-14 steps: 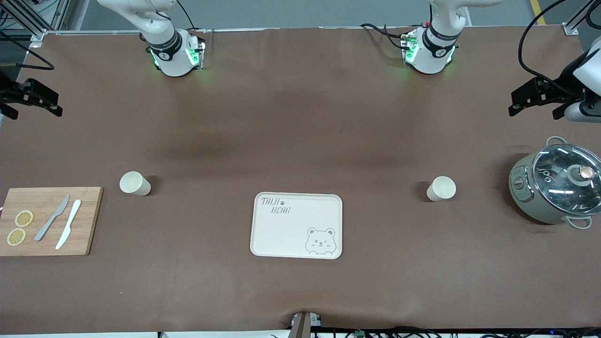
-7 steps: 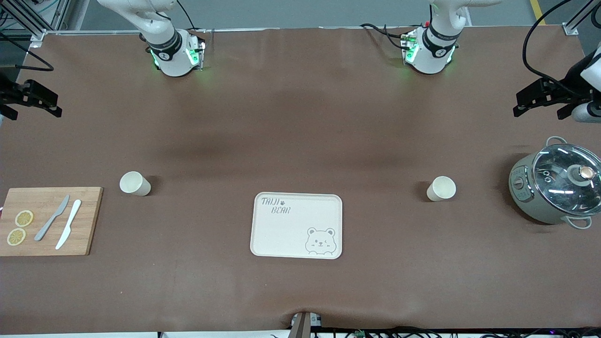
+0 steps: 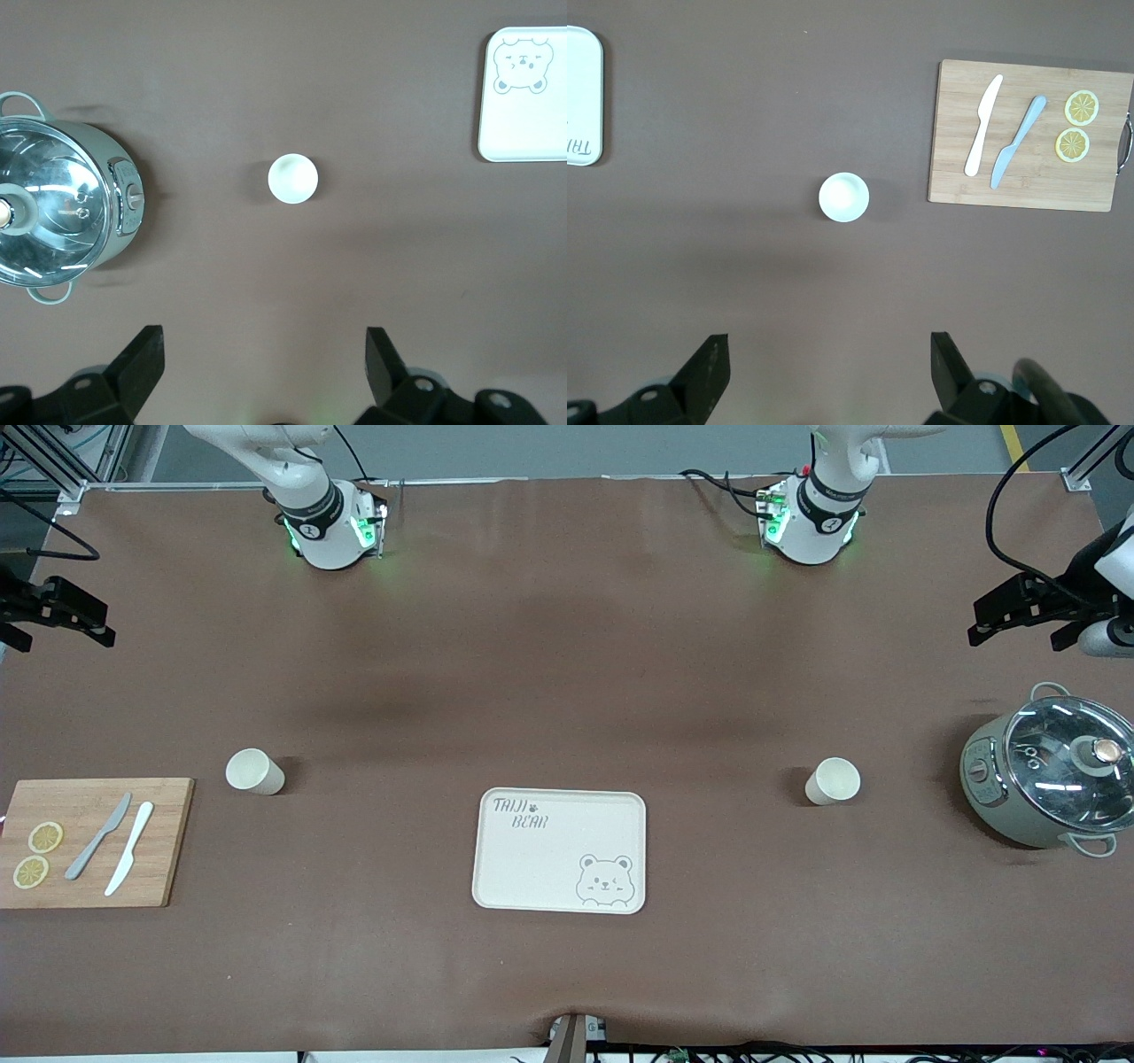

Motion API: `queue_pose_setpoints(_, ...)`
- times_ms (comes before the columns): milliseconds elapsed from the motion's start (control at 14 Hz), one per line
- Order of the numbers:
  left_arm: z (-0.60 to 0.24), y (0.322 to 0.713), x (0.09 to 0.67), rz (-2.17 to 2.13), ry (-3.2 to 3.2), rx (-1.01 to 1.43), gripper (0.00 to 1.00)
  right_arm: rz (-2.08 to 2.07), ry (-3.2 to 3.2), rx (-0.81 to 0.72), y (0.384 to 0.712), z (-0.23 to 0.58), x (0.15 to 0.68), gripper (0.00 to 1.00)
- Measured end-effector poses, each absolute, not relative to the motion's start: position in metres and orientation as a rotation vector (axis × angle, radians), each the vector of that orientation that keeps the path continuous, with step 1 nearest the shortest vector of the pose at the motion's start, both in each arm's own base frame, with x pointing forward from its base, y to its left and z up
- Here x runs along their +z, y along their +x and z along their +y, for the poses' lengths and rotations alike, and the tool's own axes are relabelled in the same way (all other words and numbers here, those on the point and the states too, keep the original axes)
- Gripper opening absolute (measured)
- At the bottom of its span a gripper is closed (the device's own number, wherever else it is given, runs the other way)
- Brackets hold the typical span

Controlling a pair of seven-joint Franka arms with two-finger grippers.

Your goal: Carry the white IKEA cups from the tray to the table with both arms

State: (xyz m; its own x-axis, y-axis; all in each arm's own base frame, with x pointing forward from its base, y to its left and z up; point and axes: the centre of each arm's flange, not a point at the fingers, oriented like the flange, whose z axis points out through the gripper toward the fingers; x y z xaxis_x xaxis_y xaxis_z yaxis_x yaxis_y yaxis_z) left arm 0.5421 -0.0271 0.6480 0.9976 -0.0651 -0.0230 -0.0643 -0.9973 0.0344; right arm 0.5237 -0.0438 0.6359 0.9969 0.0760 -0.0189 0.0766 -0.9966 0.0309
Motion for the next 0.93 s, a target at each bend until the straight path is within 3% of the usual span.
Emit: queue_pose_setpoints(929, -0.0321, 0.5474, 0.6393, -0.114, 3.106, -0.060, 1.00, 0.117, 3.108, -0.029, 0.5239, -0.0445, 0.6354, 1.00)
